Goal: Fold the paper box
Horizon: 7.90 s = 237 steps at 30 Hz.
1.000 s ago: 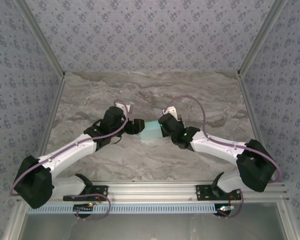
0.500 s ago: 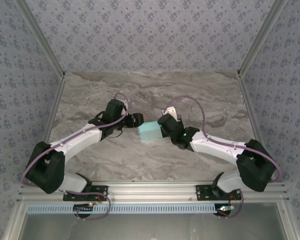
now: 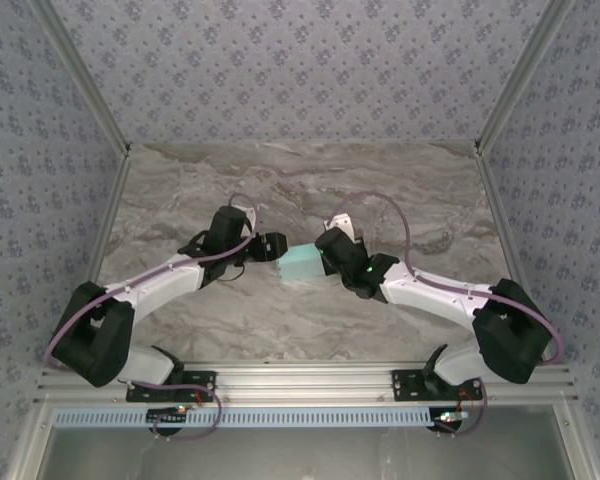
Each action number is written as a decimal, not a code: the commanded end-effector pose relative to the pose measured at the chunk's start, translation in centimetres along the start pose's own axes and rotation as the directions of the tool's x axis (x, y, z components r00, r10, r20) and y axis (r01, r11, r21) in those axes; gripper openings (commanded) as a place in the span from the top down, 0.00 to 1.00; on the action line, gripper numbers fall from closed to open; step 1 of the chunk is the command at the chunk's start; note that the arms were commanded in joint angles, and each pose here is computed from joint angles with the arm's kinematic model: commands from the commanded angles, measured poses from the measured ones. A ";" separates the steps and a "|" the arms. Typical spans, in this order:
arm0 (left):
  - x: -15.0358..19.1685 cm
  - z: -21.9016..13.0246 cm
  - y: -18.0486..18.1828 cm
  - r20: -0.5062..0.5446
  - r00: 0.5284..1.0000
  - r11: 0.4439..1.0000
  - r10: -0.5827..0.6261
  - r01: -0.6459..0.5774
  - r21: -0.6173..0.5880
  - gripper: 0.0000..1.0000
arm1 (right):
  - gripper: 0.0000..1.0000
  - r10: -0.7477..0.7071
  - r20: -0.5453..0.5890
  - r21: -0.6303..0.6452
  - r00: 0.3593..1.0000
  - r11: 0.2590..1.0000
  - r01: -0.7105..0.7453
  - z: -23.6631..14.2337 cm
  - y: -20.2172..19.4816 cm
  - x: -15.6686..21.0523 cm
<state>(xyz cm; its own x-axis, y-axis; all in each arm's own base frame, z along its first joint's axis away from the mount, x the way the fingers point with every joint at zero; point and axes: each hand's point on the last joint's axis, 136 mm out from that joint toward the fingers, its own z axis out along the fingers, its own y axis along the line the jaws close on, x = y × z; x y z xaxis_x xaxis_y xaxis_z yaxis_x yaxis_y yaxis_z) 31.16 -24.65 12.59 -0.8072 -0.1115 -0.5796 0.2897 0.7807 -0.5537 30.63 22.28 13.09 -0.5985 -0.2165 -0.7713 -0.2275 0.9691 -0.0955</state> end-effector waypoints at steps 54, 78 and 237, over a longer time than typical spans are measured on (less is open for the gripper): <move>3.4 1.1 1.3 -0.097 0.994 0.997 0.040 -0.047 -0.069 0.35 | 0.45 0.214 -0.222 -0.389 0.951 0.875 -0.287 0.8 -2.0 -2.8; 6.1 1.6 2.7 -0.138 0.990 0.996 0.013 -0.026 -0.089 0.35 | 0.52 0.260 -0.380 -0.336 0.888 0.855 -0.394 2.2 -2.1 6.6; 12.8 3.4 7.8 -0.291 0.917 0.962 -0.272 0.260 -0.079 0.82 | 0.87 0.379 -0.580 -0.203 0.721 0.790 -0.578 2.2 -3.8 16.9</move>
<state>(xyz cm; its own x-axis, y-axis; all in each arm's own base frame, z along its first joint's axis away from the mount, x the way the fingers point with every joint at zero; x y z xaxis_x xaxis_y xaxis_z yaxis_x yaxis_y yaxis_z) 30.67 -26.41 10.07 -0.8465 -0.1998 -0.4934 0.3076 0.5728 -0.7598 30.13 19.70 10.00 -0.8208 0.1956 -0.5367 -0.2881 0.6695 0.6846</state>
